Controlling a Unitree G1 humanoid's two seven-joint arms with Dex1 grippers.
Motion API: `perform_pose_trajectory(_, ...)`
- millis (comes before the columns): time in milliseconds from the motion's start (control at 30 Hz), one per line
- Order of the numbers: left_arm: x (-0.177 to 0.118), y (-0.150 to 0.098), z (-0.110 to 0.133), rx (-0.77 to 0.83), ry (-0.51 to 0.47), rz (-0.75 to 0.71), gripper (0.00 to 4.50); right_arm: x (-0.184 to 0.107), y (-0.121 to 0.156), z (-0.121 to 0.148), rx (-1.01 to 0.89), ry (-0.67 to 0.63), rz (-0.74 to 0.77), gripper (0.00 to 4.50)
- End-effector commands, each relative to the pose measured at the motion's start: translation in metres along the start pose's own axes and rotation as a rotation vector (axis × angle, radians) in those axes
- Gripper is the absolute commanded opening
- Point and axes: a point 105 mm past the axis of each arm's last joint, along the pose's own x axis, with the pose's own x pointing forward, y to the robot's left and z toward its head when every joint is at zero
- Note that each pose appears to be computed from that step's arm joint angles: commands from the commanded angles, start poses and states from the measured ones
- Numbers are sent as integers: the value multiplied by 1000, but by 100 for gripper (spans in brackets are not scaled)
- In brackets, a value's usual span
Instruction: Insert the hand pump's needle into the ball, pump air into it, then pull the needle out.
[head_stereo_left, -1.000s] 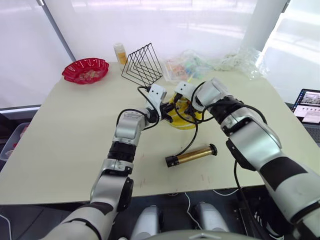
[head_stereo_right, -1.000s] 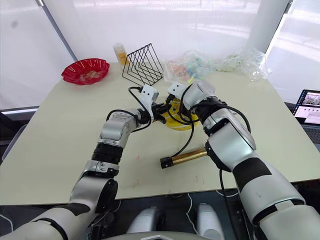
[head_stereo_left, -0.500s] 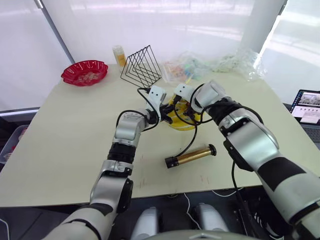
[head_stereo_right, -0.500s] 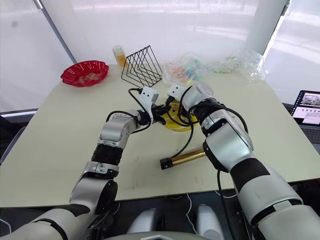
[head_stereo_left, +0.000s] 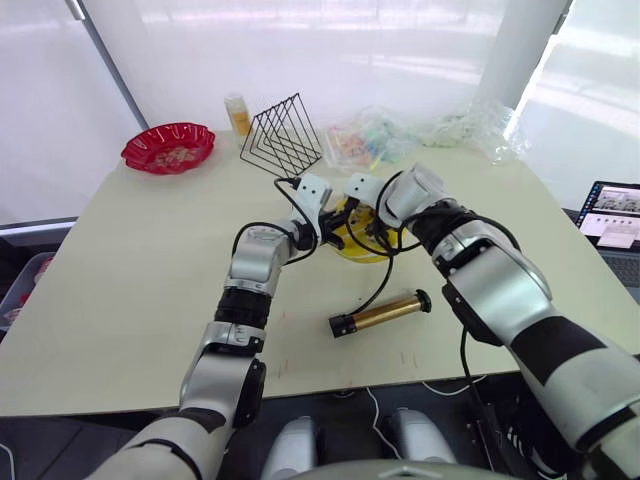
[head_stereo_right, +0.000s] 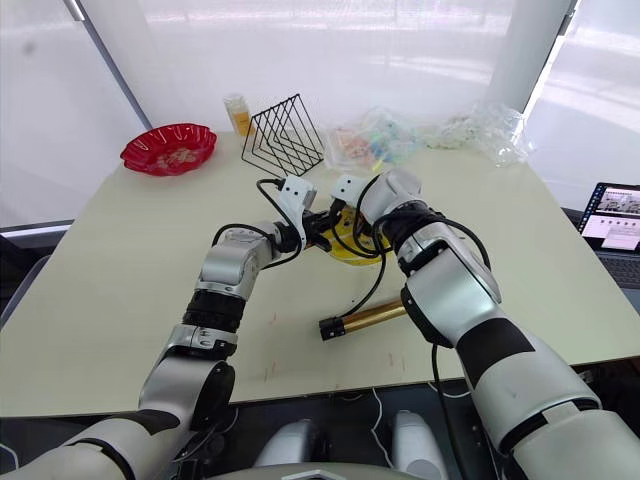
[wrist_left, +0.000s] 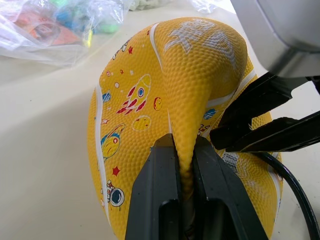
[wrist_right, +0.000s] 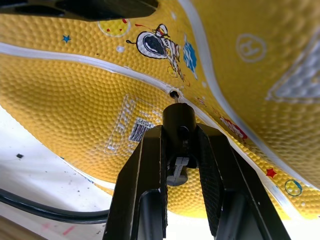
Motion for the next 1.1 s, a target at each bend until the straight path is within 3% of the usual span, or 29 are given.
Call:
perform_pose_trajectory(33,19,-78,-3,-41,-1,-349,3,28,41,6,-29,-41,109,36)
perform_pose_trajectory(367,19,-85,-3,-44,-11,-383,3,27,45,13,124,-121,159,36)
perform_pose_trajectory(600,20,-83,-1,-48,-18,-379,3,31,47,6,135,-98,170,36)
perform_pose_trajectory(1100,17,-59,-3,-53,-19,-312,3,16,18,-2,-12,-121,115,36)
